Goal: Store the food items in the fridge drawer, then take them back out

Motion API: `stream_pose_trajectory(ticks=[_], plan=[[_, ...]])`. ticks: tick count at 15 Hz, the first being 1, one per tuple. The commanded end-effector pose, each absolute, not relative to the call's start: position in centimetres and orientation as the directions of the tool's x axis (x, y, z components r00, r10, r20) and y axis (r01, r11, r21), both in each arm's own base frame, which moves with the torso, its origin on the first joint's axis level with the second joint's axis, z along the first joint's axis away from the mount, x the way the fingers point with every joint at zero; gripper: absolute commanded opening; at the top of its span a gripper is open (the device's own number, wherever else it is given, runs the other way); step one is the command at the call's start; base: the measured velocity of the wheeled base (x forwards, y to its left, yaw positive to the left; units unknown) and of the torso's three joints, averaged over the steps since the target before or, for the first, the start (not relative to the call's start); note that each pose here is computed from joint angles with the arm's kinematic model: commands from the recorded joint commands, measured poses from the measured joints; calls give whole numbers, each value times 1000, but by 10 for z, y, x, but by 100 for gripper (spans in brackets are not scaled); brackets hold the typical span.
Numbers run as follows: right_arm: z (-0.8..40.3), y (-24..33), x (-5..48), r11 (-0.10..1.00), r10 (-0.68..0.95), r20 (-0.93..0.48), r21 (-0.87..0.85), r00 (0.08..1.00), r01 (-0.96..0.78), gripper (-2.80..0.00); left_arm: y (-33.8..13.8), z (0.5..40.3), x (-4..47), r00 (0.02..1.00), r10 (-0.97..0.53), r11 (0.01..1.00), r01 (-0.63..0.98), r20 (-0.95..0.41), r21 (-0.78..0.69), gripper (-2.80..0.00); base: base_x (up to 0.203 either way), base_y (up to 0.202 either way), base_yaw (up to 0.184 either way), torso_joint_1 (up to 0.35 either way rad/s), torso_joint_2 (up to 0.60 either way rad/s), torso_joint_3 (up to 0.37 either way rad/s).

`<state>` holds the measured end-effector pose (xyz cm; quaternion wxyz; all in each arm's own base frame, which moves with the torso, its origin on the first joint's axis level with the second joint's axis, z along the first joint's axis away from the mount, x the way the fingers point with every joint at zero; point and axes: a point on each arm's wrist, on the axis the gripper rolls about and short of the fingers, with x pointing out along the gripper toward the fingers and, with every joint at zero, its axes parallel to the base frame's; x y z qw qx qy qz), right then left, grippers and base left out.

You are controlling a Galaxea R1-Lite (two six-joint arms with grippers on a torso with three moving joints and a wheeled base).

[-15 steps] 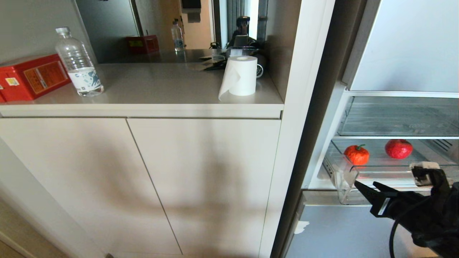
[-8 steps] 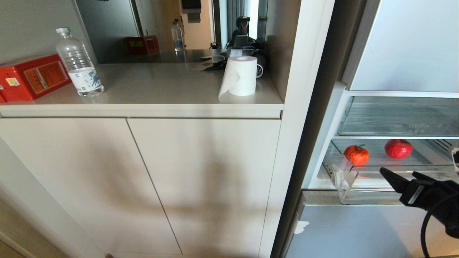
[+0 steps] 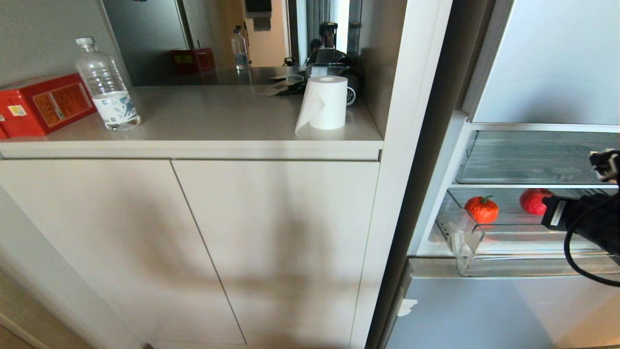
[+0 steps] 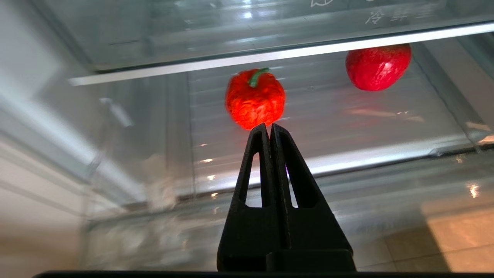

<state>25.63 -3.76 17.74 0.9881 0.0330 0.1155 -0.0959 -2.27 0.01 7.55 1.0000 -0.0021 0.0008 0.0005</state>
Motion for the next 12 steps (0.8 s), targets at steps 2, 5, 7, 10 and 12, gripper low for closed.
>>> stream_pose_trajectory(ticks=[2, 5, 7, 10, 12], plan=[[148, -55, 306, 979, -190, -324, 14, 927, 205, -280, 0, 76, -23, 1000, 2, 1000, -2, -3, -5, -280, 0, 0, 0, 0, 0, 0], [133, -62, 330, 984, -164, -405, -5, 900, 177, -280, 0, 76, -23, 1000, 2, 1000, -2, -3, -5, -280, 0, 0, 0, 0, 0, 0], [135, -62, 327, 985, -157, -479, -10, 864, 174, -280, 0, 76, -23, 1000, 2, 1000, -2, -3, -5, -280, 0, 0, 0, 0, 0, 0], [155, -65, 310, 984, -159, -591, -26, 791, 178, -280, 0, 76, -23, 1000, 2, 1000, -2, -3, -5, -280, 0, 0, 0, 0, 0, 0], [177, -69, 289, 980, -166, -666, -32, 727, 194, -280, 0, 76, -23, 1000, 2, 1000, -2, -3, -5, -280, 0, 0, 0, 0, 0, 0]])
